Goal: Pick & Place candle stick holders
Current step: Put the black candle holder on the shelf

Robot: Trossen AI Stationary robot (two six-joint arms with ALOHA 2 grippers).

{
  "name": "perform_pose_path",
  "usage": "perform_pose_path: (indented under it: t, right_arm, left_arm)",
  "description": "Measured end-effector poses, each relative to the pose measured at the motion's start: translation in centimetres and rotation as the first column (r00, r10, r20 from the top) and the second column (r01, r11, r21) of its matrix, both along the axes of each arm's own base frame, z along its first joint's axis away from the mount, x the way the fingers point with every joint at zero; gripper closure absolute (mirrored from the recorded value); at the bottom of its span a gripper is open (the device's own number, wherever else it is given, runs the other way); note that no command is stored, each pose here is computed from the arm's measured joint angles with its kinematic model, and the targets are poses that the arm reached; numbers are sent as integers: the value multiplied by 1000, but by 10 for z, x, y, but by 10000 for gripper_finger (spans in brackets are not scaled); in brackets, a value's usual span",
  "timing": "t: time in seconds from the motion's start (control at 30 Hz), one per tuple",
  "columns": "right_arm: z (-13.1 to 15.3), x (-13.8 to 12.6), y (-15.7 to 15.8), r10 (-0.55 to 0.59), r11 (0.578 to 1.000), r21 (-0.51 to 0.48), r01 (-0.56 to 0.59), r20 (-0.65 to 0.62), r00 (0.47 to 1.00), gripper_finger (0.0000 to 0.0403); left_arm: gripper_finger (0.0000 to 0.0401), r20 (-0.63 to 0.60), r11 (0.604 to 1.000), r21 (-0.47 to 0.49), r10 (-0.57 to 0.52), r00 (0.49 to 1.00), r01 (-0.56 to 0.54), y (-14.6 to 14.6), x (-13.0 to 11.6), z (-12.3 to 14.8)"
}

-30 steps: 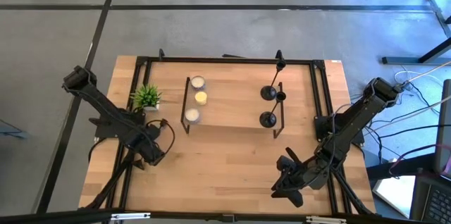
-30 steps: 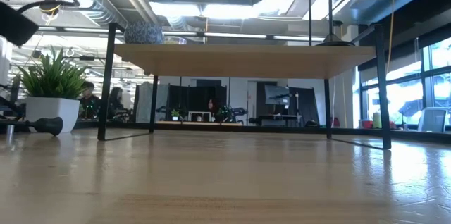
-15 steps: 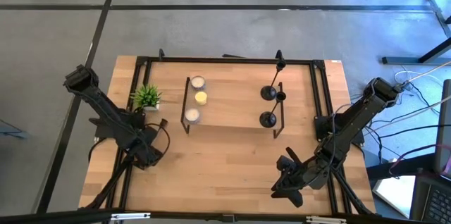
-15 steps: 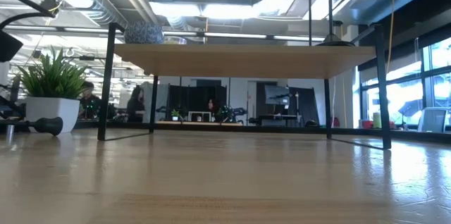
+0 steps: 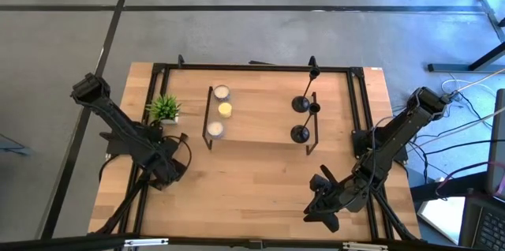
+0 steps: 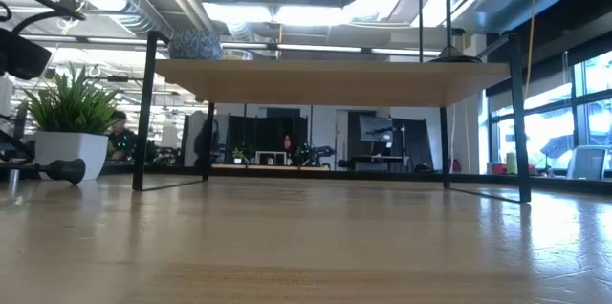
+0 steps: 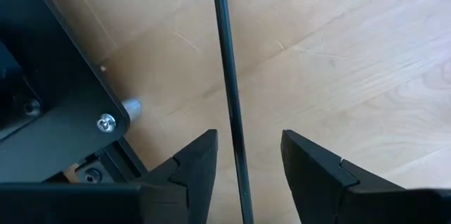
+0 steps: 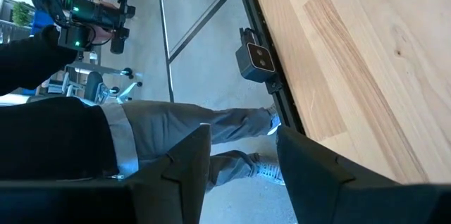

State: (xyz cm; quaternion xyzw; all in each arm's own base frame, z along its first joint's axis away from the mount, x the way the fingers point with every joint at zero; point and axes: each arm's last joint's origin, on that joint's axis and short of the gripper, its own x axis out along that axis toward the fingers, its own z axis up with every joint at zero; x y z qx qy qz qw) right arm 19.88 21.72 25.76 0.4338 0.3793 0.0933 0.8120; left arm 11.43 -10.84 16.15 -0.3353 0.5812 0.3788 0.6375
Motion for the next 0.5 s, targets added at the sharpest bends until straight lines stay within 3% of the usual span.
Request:
perform_pose_path:
  t: [0.5]
  right_arm:
    - [0,0,0,-1,1000,0,1,0,1000,235]
  left_arm:
    - [261,7,1000,-11,23,1000,-23,-1,1,0]
